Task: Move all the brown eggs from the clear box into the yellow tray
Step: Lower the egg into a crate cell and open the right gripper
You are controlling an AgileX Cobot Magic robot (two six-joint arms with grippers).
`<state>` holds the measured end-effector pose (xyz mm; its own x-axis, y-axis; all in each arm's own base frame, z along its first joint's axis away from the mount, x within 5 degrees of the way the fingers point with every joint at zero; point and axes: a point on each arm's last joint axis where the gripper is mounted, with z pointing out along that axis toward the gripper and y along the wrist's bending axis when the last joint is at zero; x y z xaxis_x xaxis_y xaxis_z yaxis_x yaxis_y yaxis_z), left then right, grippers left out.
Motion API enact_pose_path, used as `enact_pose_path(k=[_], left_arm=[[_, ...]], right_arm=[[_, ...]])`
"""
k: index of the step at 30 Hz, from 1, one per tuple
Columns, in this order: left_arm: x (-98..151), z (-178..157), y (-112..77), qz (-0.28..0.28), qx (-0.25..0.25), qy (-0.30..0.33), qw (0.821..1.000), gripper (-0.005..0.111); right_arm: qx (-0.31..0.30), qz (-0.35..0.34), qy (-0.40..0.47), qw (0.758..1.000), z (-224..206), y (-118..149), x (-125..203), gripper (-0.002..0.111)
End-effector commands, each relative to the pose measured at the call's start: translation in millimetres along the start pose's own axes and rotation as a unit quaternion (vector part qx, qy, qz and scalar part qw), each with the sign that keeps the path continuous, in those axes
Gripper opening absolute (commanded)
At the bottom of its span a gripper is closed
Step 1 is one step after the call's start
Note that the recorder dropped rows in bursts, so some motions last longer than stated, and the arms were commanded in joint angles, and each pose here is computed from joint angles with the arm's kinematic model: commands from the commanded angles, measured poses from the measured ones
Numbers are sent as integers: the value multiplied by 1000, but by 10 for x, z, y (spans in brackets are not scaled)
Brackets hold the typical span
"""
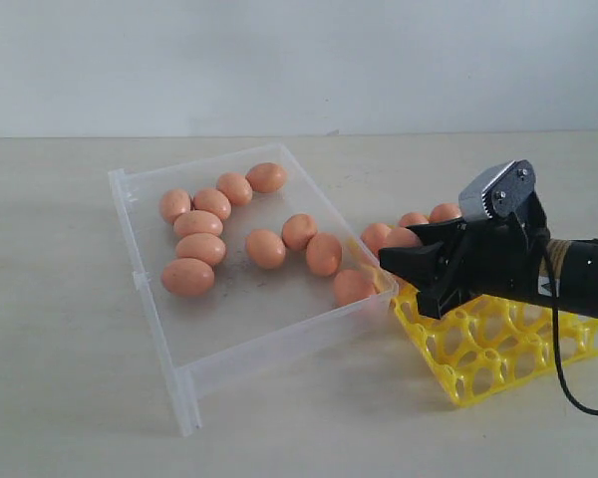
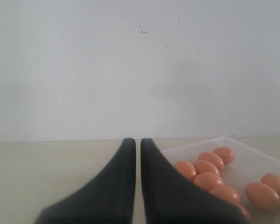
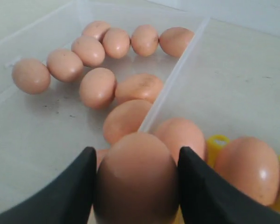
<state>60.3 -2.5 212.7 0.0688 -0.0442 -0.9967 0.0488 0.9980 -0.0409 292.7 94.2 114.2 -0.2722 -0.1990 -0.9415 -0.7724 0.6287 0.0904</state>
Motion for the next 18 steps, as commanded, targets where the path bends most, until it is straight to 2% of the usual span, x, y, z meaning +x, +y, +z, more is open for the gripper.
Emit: enact_pose_path(k=[1, 6, 12, 18], left_arm=[[-18, 3, 2, 0, -1, -7, 1000, 4], [-18, 3, 2, 0, -1, -7, 1000, 4], [-18, 3, 2, 0, -1, -7, 1000, 4], [-18, 3, 2, 0, -1, -7, 1000, 4]], right_arm=[[28, 9, -1, 1000, 28, -90, 56, 0], [21, 24, 6, 999, 78, -125, 71, 0], [-44, 31, 21, 998, 129, -72, 17, 0], [-84, 24, 34, 996, 143, -33, 0, 0]])
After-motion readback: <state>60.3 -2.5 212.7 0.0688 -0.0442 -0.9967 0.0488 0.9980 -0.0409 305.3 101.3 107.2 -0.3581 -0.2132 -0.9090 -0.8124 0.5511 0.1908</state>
